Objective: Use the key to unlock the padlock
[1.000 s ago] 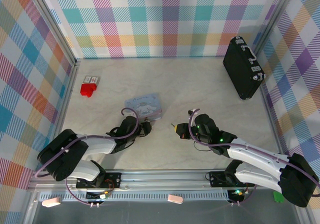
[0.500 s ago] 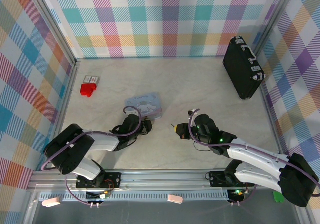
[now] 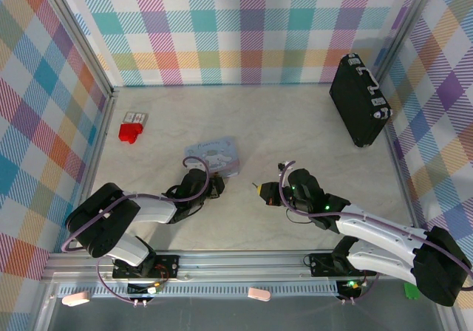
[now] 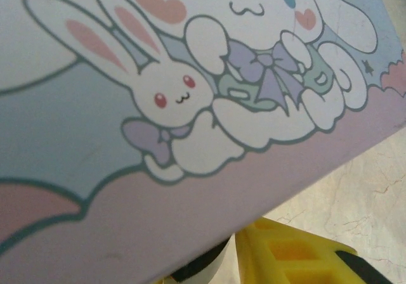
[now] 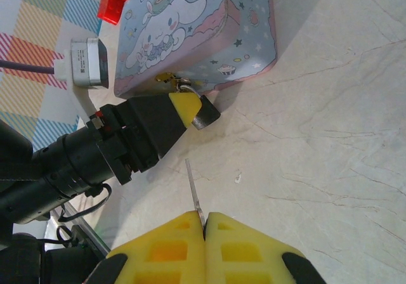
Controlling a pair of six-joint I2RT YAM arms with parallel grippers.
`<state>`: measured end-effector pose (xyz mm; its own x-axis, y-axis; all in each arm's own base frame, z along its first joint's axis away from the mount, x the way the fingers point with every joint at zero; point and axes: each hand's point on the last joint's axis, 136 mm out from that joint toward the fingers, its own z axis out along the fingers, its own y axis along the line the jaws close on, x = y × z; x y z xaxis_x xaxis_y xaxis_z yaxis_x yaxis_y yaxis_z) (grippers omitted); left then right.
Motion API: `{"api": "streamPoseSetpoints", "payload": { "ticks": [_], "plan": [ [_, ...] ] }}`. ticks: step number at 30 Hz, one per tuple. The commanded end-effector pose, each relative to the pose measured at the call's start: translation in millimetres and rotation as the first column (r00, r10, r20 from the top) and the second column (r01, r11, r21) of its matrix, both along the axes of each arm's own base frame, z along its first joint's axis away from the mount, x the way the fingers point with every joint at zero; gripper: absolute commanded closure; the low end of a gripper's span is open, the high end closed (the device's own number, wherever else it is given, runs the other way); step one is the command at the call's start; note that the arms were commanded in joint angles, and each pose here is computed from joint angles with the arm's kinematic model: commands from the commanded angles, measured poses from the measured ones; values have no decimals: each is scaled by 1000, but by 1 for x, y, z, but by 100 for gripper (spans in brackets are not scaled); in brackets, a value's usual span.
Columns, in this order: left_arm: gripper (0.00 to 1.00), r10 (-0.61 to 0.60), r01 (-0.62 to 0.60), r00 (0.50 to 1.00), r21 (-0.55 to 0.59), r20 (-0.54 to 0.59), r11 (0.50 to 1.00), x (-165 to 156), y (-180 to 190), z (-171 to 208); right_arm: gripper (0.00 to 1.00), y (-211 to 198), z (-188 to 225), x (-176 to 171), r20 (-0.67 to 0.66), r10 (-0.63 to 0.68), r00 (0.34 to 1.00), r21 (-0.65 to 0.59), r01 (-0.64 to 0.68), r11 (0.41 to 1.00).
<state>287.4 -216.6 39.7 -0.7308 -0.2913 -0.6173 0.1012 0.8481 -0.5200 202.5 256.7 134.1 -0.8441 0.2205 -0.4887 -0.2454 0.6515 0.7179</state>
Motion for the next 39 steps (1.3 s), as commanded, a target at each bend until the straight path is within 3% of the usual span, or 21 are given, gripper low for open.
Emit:
{"api": "streamPoseSetpoints", "payload": {
  "ticks": [1,26,39],
  "plan": [
    [69,-27,27,1000,-11,15,1000,0,-8,7,100,4,1,0,-11,4,1000,26,-4,1000],
    [91,-57,61,997,97,-43,993,-10,2,12,100,26,-31,0,-161,2,987,37,4,999],
    [95,-41,34,991,-50,-125,998,-17,-12,27,100,33,-41,-2,-216,25,976,56,-14,998]
  ]
}}
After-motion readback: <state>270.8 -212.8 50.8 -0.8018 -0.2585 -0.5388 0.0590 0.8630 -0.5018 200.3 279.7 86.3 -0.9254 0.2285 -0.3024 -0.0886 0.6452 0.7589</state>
